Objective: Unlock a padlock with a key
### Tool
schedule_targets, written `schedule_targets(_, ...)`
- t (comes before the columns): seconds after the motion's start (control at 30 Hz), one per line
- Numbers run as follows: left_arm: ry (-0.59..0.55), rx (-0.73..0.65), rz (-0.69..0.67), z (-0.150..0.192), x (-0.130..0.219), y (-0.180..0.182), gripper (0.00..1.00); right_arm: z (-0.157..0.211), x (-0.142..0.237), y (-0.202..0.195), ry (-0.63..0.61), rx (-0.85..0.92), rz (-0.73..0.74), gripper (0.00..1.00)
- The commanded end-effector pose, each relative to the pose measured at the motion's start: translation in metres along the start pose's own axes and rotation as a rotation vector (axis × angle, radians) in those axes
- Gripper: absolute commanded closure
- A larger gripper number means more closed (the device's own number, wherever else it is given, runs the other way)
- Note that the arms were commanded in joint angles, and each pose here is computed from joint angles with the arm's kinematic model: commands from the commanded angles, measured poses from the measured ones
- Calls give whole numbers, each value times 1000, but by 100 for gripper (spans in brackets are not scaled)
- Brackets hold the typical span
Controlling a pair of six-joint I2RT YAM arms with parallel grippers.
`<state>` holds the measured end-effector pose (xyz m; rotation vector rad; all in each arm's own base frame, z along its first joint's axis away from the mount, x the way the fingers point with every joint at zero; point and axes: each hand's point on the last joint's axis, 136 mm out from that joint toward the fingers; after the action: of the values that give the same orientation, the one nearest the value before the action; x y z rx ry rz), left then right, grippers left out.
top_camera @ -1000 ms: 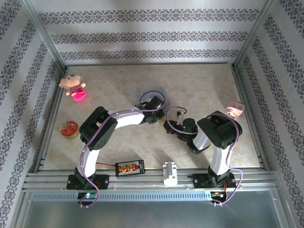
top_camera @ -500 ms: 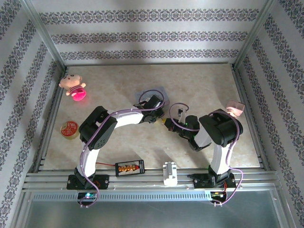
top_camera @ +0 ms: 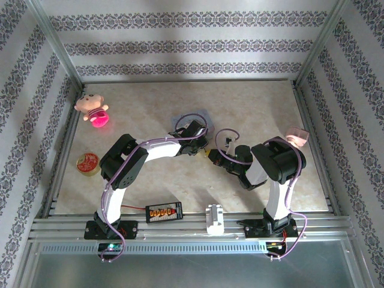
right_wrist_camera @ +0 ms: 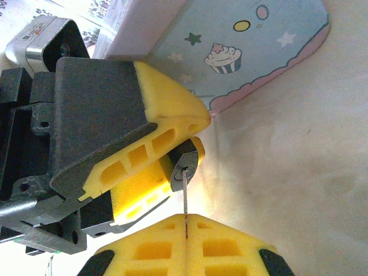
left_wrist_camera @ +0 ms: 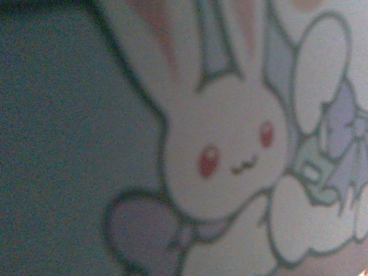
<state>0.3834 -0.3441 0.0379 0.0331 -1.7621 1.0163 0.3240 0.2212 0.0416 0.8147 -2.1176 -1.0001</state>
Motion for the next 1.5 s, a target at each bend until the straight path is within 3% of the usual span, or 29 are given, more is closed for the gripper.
schedule_targets(0.0, 141, 29, -21, 34, -7, 13, 100, -20, -8, 15, -53, 25, -54, 100)
schedule_targets(0.53, 169, -55, -22, 36, 3, 9, 100, -30, 7, 9, -50, 6, -69, 100)
schedule_targets(0.9, 180, -27, -25, 38, 3, 11, 100, -32, -5, 18, -35, -5, -104, 100)
schedule_targets(1.47, 229, 13, -2, 47, 1, 6, 100, -37, -14, 17, -187, -15, 16, 100)
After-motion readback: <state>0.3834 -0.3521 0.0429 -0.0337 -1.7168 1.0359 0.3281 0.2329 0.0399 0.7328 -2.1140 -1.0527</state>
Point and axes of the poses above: each hand's point on the last joint's axis, 136 mm out from that joint toward the fingers, its own x axis back along the fingers, its own y axis along the line the jaws close on, z = x × y, and after that the axes turned 3 degrees about x, right-handed
